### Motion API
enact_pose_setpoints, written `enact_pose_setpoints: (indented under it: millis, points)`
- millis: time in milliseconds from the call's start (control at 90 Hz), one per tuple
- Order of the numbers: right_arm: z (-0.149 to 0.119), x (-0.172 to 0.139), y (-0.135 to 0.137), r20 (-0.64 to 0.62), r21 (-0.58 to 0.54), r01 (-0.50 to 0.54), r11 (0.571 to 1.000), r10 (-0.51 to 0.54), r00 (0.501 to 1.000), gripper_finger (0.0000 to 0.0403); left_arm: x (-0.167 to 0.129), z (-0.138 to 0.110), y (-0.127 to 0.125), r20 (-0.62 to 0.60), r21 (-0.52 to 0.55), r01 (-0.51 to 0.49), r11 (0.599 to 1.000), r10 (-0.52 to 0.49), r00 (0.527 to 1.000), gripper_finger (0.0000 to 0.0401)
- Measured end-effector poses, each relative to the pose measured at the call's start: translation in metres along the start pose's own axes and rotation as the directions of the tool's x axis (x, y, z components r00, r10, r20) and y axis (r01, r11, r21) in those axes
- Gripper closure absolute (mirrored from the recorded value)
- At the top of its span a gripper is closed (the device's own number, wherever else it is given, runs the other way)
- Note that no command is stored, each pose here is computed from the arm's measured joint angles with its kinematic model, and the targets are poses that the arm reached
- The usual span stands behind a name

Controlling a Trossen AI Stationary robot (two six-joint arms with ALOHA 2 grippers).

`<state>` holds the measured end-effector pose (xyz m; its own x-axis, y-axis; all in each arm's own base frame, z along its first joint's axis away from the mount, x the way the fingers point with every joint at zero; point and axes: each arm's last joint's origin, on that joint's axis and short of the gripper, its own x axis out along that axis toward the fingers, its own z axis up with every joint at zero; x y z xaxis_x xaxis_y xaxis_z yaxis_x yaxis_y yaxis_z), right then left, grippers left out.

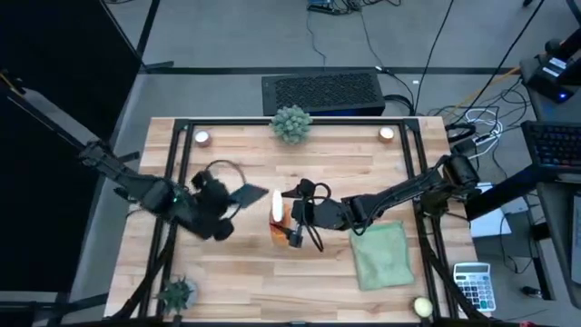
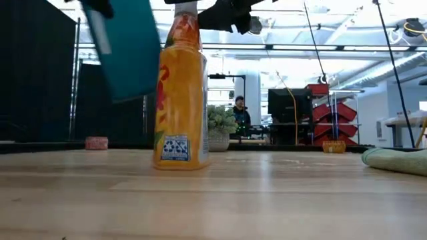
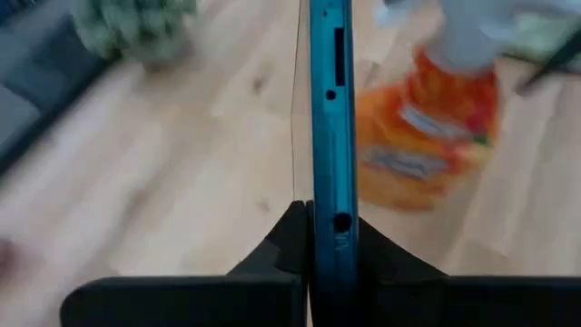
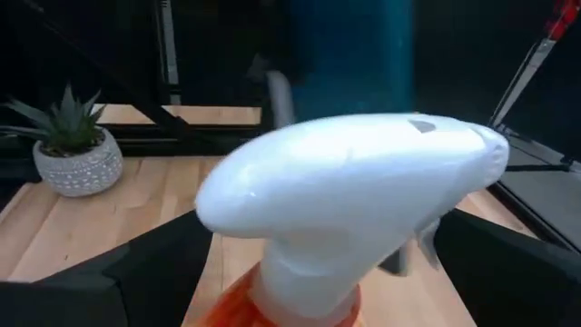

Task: Apply microfiber cloth
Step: Spray the back of the cellphone with a spray bottle

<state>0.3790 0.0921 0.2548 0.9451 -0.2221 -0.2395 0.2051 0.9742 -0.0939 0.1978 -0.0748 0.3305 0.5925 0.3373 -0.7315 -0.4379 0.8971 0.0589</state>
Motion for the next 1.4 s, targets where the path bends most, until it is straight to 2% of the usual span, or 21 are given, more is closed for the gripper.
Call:
enact_pose_setpoints:
  millis: [156,356,556,700,822,1033,1133,1211,1400]
  points:
    - [0.002,0.000,0.001,0.019,-0.001,-0.028,1.000,0.028,0.999,0.0014,0.019,0.027,0.015,0.043,0.092,0.031,0.995,-0.035,0.998,0.0395]
    - [0.002,0.000,0.001,0.018,-0.004,-0.046,0.999,0.046,0.999,0.0014,0.034,0.056,0.035,0.112,0.137,0.173,0.975,-0.189,0.976,0.0395]
    - [0.002,0.000,0.001,0.018,-0.007,-0.045,0.999,0.046,0.999,0.0014,0.041,0.066,0.042,0.120,0.129,0.315,0.940,-0.330,0.936,0.0395]
    - [0.002,0.000,0.001,0.018,-0.007,-0.044,0.999,0.044,0.999,0.0022,0.046,0.067,0.041,0.112,0.124,0.333,0.935,-0.346,0.931,0.0395]
    - [0.002,0.000,0.001,0.018,-0.007,-0.037,0.999,0.037,0.999,0.0065,0.046,0.069,0.040,0.120,0.122,0.334,0.935,-0.348,0.930,0.0395]
    - [0.002,0.000,0.001,0.017,-0.005,-0.039,0.999,0.039,0.999,0.0200,0.047,0.068,0.040,0.117,0.114,0.335,0.935,-0.347,0.931,0.0395]
    - [0.002,0.000,0.001,0.018,-0.003,-0.041,0.999,0.042,0.999,0.0219,0.047,0.068,0.040,0.116,0.114,0.335,0.935,-0.347,0.931,0.0395]
    - [0.002,0.000,0.001,0.017,0.000,-0.036,0.999,0.036,0.999,0.0209,0.047,0.068,0.040,0.117,0.114,0.335,0.935,-0.347,0.931,0.0395]
    - [0.002,0.000,0.000,0.014,-0.002,-0.029,1.000,0.029,0.999,0.0135,0.047,0.068,0.040,0.116,0.113,0.335,0.936,-0.347,0.931,0.0395]
